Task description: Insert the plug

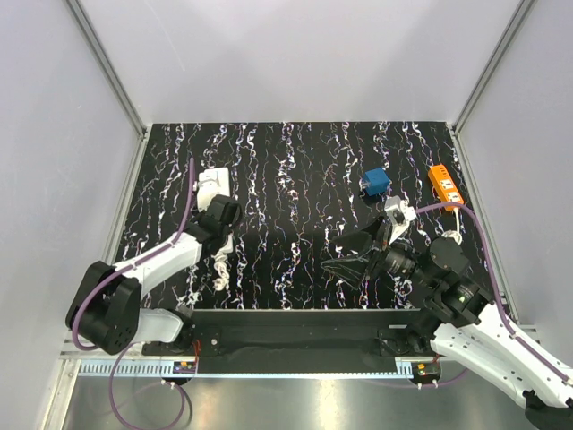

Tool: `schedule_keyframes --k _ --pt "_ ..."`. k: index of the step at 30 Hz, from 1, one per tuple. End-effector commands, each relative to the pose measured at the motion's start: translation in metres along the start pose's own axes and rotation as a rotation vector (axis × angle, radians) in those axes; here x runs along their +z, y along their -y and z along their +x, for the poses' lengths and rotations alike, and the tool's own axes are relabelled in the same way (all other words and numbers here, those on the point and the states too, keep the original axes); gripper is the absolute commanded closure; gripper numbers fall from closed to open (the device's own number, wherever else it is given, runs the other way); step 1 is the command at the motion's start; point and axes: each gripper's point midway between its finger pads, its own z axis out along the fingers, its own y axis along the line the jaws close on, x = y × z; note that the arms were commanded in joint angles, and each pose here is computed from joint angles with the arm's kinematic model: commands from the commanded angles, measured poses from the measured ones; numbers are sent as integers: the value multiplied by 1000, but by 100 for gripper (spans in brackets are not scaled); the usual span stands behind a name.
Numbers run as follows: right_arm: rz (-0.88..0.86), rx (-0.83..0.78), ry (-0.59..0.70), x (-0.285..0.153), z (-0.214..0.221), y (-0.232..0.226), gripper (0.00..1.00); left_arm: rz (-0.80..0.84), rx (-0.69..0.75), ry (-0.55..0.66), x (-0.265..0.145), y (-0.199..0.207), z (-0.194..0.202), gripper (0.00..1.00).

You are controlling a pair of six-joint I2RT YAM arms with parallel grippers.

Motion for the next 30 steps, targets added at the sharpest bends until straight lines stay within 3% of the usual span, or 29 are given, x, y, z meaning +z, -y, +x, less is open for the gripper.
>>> schedule_keyframes --k 1,5,10,13,18,24,28,30 --pt "-45 -31 58 -4 -22 -17 0 3 42 -65 -3 -2 16 100" --pt "-54 -41 76 -10 -25 -21 0 13 85 -125 2 5 32 100" --pt "40 -29 67 -6 -13 3 0 51 102 -110 -14 9 38 100" --pt "234 62 20 3 3 45 0 103 117 -90 -30 17 34 100" --pt "498 167 -107 30 42 110 13 180 77 -2 -64 28 2 100" --pt "461 257 -196 72 77 128 25 181 4 -44 -80 13 9 100" --pt "422 307 -174 81 88 130 28 153 -8 -24 -74 0 20 100" --pt "423 306 -170 82 93 134 28 220 -52 10 -73 6 24 100"
